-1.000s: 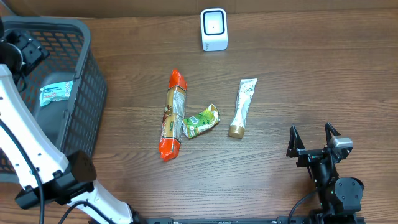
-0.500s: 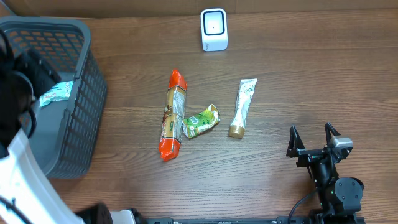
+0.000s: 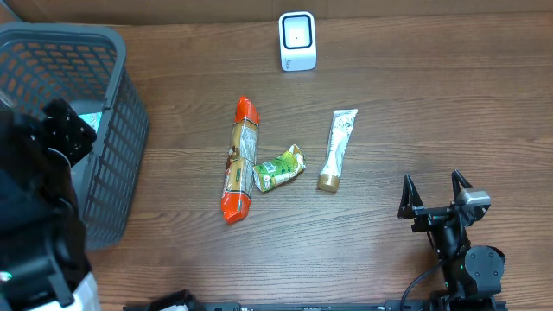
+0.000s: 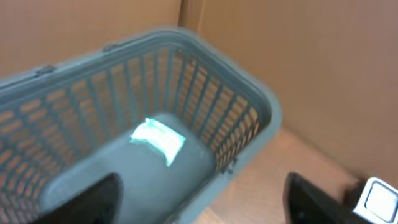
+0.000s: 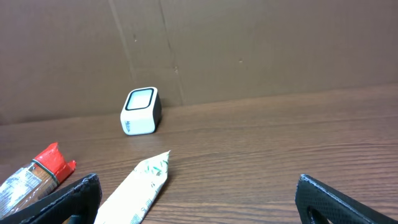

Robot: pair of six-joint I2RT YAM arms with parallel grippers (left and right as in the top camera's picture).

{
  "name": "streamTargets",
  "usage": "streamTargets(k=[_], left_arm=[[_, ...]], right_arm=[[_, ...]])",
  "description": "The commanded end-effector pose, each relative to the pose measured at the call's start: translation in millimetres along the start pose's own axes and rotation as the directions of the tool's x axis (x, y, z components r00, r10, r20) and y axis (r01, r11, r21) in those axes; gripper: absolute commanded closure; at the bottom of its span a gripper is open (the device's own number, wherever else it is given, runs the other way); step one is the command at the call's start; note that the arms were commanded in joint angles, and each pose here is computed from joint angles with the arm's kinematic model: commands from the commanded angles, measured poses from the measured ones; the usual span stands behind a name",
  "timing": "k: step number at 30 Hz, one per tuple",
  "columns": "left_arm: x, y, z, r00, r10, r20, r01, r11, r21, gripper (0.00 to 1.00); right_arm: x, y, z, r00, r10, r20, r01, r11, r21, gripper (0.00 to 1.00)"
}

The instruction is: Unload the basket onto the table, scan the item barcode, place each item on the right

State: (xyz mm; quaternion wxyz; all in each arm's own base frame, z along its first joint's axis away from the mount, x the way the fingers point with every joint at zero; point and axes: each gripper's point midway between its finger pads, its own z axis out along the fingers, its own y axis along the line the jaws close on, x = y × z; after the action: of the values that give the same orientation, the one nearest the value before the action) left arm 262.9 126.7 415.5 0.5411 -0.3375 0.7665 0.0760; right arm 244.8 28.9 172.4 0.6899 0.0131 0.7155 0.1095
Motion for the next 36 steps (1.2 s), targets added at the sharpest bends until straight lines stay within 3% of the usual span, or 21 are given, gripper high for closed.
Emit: streamTargets(k=[1, 7, 10, 17, 24, 28, 32, 36], left_arm=[[-10, 0, 4, 0.994, -0.037, 0.107, 0.036, 0.999, 0.013, 0.00], [-48, -16, 28, 0.974, -0.065, 0.215, 0.050, 0.996, 0.074, 0.00], [-51, -14, 54, 0.989, -0.075, 0.128, 0.066, 0.995, 0.070, 0.00], [-37, 29, 122, 0.977, -0.176, -0.117, 0.169, 0.983, -0.069, 0.00], [33, 67, 193, 0.913, -0.215, -0.347, 0.135, 0.961, -0.242, 0.00], [86, 82, 235, 0.842, -0.240, -0.484, 0.097, 0.949, -0.301, 0.00], [121, 92, 267, 0.798, -0.252, -0.548, 0.072, 0.942, -0.328, 0.00], [134, 96, 288, 0.796, -0.249, -0.551, 0.063, 0.940, -0.334, 0.00]], right_arm=[[2, 1, 0, 1.000, 0.003, 0.004, -0.003, 1.000, -0.003, 0.00], [2, 1, 0, 1.000, 0.003, 0.004, -0.003, 1.000, -0.003, 0.00], [2, 1, 0, 1.000, 0.003, 0.004, -0.003, 1.000, -0.003, 0.00], [2, 1, 0, 1.000, 0.003, 0.004, -0.003, 1.000, -0.003, 0.00], [2, 1, 0, 1.000, 0.003, 0.004, -0.003, 1.000, -0.003, 0.00], [2, 1, 0, 1.000, 0.003, 0.004, -0.003, 1.000, -0.003, 0.00], [2, 1, 0, 1.000, 0.003, 0.004, -0.003, 1.000, -0.003, 0.00], [2, 1, 0, 1.000, 0.003, 0.004, -0.003, 1.000, -0.003, 0.00]])
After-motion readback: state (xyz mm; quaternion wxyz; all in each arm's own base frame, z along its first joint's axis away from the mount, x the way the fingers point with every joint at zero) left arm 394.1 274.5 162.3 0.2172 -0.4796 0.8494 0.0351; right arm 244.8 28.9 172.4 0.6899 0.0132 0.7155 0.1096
